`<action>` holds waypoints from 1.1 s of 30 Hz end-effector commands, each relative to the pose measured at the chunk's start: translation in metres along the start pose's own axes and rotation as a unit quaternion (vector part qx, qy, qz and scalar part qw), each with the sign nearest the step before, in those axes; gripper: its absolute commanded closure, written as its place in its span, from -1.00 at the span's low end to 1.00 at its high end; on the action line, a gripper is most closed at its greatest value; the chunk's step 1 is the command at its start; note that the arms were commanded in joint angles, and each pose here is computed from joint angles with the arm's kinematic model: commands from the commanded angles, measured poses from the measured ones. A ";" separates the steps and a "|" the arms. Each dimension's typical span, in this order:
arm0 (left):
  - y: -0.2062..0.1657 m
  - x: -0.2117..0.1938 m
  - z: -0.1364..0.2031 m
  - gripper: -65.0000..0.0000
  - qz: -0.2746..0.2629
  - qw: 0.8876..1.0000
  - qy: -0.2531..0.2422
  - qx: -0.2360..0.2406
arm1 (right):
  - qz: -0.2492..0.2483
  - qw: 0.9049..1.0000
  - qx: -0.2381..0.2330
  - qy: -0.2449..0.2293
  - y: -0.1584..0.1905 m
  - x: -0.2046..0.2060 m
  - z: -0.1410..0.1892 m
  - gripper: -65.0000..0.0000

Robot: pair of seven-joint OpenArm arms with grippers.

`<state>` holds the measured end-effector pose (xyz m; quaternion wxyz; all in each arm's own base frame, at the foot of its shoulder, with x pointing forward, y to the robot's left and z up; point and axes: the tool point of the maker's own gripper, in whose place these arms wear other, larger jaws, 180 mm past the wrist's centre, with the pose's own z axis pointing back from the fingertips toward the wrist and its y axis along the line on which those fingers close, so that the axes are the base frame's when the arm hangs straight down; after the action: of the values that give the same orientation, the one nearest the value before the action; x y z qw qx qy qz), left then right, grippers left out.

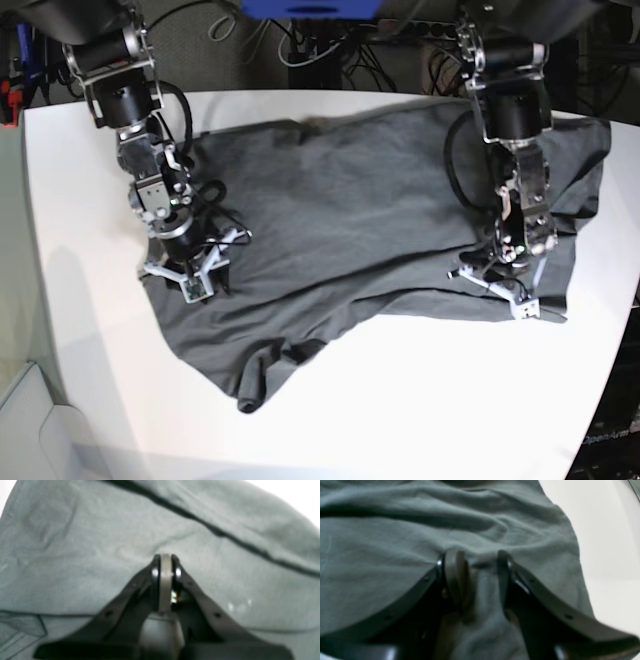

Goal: Layout the t-shirt on the table in an organized manner, then fold the t-shirt properly
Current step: 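Slide the left gripper along the shirt's side edge toward the hem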

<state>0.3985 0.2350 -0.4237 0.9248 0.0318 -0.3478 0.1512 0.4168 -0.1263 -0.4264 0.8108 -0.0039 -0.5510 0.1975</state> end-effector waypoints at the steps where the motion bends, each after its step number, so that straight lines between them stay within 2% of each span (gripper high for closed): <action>1: 0.000 0.014 0.000 0.99 0.001 1.000 -0.011 0.001 | 0.009 1.000 -0.007 -0.003 -0.009 0.007 -0.003 0.39; 4: -0.001 0.018 -0.003 0.99 0.004 1.000 -0.008 0.000 | 0.009 1.000 -0.007 -0.002 -0.009 0.006 -0.003 0.39; 8: -0.004 0.036 -0.005 0.99 0.007 0.999 -0.038 -0.002 | 0.009 1.000 -0.007 -0.002 -0.009 0.006 -0.003 0.39; 11: -0.001 0.038 -0.019 0.99 0.007 0.999 -0.047 0.004 | 0.010 1.000 -0.008 -0.001 -0.010 0.005 -0.002 0.39; 17: 0.025 0.035 -0.044 0.99 0.014 0.999 -0.040 0.028 | 0.019 1.000 -0.015 0.005 -0.022 0.001 0.001 0.39; 24: 0.030 0.071 -0.042 0.99 0.017 0.995 -0.093 0.033 | 0.021 0.999 -0.020 0.045 -0.033 -0.032 0.005 0.39; 29: 0.024 0.102 -0.036 0.99 0.022 0.993 -0.116 0.028 | 0.022 0.998 -0.020 0.052 -0.034 -0.037 0.007 0.39; 33: 0.022 0.111 -0.034 0.99 0.024 0.992 -0.124 0.026 | 0.026 0.998 -0.029 0.053 -0.046 -0.037 0.008 0.39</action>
<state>0.4724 0.2850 -0.4067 0.8867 0.0628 -0.4215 0.1792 0.4176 -0.1643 -0.4329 0.8107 -0.0278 -0.5506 0.1970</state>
